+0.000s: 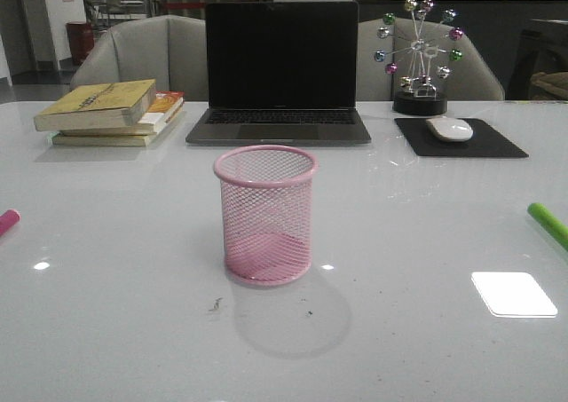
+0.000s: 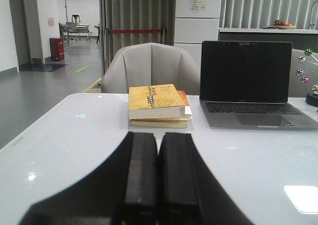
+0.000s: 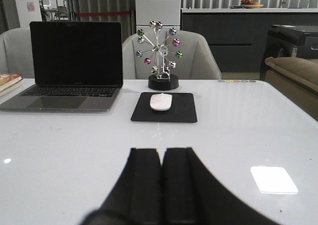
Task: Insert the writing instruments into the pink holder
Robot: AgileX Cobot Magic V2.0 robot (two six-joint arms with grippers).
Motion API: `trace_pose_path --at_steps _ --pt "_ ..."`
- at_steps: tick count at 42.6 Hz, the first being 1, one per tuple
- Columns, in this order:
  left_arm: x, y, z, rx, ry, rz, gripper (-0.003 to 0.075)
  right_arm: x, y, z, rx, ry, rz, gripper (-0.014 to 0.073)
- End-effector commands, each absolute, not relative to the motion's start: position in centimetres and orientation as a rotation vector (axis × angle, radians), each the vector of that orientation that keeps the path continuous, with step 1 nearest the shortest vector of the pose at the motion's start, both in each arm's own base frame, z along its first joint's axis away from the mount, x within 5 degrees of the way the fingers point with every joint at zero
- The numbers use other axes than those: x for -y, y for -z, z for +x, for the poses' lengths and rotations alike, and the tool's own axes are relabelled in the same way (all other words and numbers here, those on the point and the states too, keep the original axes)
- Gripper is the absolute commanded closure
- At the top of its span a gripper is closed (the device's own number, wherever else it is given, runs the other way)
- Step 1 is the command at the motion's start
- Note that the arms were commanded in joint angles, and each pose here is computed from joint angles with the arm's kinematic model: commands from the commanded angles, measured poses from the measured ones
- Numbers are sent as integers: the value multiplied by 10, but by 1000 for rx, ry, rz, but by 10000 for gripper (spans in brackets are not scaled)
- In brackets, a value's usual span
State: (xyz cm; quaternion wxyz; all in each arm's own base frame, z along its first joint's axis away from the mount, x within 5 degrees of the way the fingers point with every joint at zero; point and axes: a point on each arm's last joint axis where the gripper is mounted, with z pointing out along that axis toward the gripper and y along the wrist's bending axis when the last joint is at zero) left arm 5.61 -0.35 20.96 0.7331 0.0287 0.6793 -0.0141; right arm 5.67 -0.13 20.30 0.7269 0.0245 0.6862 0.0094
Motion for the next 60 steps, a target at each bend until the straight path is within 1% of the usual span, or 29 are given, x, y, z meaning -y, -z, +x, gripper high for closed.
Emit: trace_pose_path --at_steps 1,28,32,41,44,50,53,59,60 --pt "3 -219 53 -1389 39 53 627 1 -216 53 -1394 -11 47 538" --pt "3 -219 53 -1389 39 53 627 1 -216 53 -1394 -11 47 538" --pt "3 -224 52 -1330 38 49 627 1 -217 53 -1385 -11 47 538" --pt "3 -232 50 -1261 37 44 627 1 -222 52 -1351 -11 46 538" --pt "2 -241 48 -1231 38 43 627 1 -233 50 -1320 -6 40 538" --pt "2 -277 38 -1170 41 41 627 1 -271 39 -1255 0 32 538" --pt "2 -299 30 -1176 43 44 627 1 -295 33 -1257 11 26 538" --pt "2 -344 20 -1193 68 36 627 1 -335 29 -1315 14 30 538" --pt "2 -351 21 -1220 69 39 627 1 -345 30 -1325 15 31 538"
